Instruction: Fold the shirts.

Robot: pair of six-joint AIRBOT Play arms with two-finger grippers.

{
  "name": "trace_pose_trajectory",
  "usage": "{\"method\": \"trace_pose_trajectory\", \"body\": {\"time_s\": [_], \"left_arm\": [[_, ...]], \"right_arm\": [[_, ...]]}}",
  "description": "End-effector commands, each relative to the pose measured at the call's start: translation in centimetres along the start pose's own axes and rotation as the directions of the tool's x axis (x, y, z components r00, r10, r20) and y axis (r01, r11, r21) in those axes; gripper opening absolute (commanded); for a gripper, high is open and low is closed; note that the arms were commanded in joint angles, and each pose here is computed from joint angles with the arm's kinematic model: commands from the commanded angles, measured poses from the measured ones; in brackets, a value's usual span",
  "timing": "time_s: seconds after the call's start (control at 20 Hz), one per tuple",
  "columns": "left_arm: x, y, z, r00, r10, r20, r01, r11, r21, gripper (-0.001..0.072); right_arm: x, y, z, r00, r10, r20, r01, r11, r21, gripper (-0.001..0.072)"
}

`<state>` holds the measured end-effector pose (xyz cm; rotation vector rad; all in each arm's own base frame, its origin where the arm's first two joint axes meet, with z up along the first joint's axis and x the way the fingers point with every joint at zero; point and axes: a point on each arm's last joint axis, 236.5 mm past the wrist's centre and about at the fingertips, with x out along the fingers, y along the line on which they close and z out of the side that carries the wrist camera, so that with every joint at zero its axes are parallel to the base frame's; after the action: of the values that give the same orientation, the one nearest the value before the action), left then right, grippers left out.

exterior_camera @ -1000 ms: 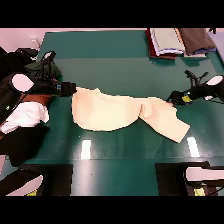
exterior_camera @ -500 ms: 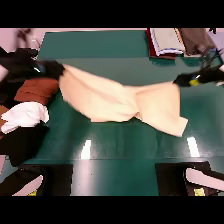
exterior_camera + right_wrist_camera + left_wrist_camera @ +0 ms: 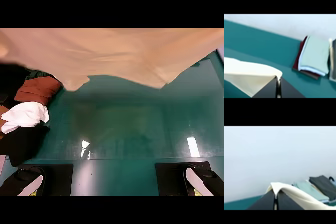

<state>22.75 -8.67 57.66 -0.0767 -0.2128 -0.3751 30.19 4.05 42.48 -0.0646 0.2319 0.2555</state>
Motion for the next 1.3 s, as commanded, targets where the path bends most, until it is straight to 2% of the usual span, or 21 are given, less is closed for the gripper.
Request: {"method": "trace_pose_trajectory", "body": {"time_s": [0.0, 0.2, 0.35, 0.55, 0.7, 0.8, 0.85, 0.9, 0.95, 1.0, 1.1, 1.25], "left_arm": [[-1.7, -0.5, 2.4, 0.998, -0.006, 0.063, 0.006, 1.000, 0.010, 0.0018], [2.0, 0.5, -3.1, 0.997, 0.004, -0.080, -0.005, 1.000, -0.011, 0.0018], [7.4, 2.6, -12.1, 0.950, 0.040, -0.310, -0.046, 0.999, -0.012, 0.0018], [14.9, 5.8, -29.7, 0.766, 0.060, -0.640, -0.106, 0.994, -0.033, 0.0019], [17.5, 9.2, -42.2, 0.596, 0.059, -0.801, -0.237, 0.966, -0.105, 0.0019], [17.3, 11.5, -47.9, 0.494, 0.057, -0.868, -0.299, 0.948, -0.108, 0.0023], [16.7, 12.4, -49.5, 0.454, 0.055, -0.889, -0.335, 0.935, -0.113, 0.0233], [16.2, 13.0, -50.1, 0.432, 0.048, -0.901, -0.354, 0.928, -0.120, 0.0532], [15.5, 13.9, -50.0, 0.415, 0.049, -0.908, -0.373, 0.920, -0.122, 0.0578], [14.7, 14.7, -49.7, 0.395, 0.053, -0.917, -0.391, 0.913, -0.115, 0.0578], [11.8, 16.0, -48.7, 0.326, 0.052, -0.944, -0.401, 0.912, -0.088, 0.0578], [7.4, 15.6, -48.3, 0.249, 0.034, -0.968, -0.392, 0.918, -0.068, 0.0578]], "right_arm": [[-3.9, 0.3, 2.4, 0.998, -0.055, 0.040, 0.056, 0.998, -0.005, 0.0016], [-0.6, -0.7, 0.6, 0.994, -0.019, -0.107, 0.024, 0.999, 0.047, 0.0015], [4.9, -2.6, -4.0, 0.960, 0.027, -0.277, 0.011, 0.991, 0.136, 0.0016], [13.7, -5.0, -15.8, 0.829, 0.131, -0.543, 0.035, 0.958, 0.285, 0.0015], [19.0, -5.1, -25.8, 0.708, 0.213, -0.673, 0.074, 0.926, 0.371, 0.0016], [21.2, -4.8, -30.3, 0.655, 0.244, -0.715, 0.098, 0.911, 0.400, 0.0016], [21.9, -5.0, -31.4, 0.643, 0.253, -0.723, 0.106, 0.905, 0.412, 0.0017], [22.6, -5.1, -32.0, 0.645, 0.257, -0.720, 0.111, 0.901, 0.421, 0.0075], [23.3, -5.3, -31.9, 0.660, 0.252, -0.708, 0.115, 0.897, 0.426, 0.0341], [23.5, -5.5, -31.5, 0.678, 0.259, -0.688, 0.115, 0.887, 0.447, 0.0416], [22.6, -5.0, -30.1, 0.692, 0.317, -0.649, 0.094, 0.852, 0.516, 0.0413], [19.2, -3.4, -29.4, 0.670, 0.347, -0.656, 0.054, 0.859, 0.509, 0.0409]]}}
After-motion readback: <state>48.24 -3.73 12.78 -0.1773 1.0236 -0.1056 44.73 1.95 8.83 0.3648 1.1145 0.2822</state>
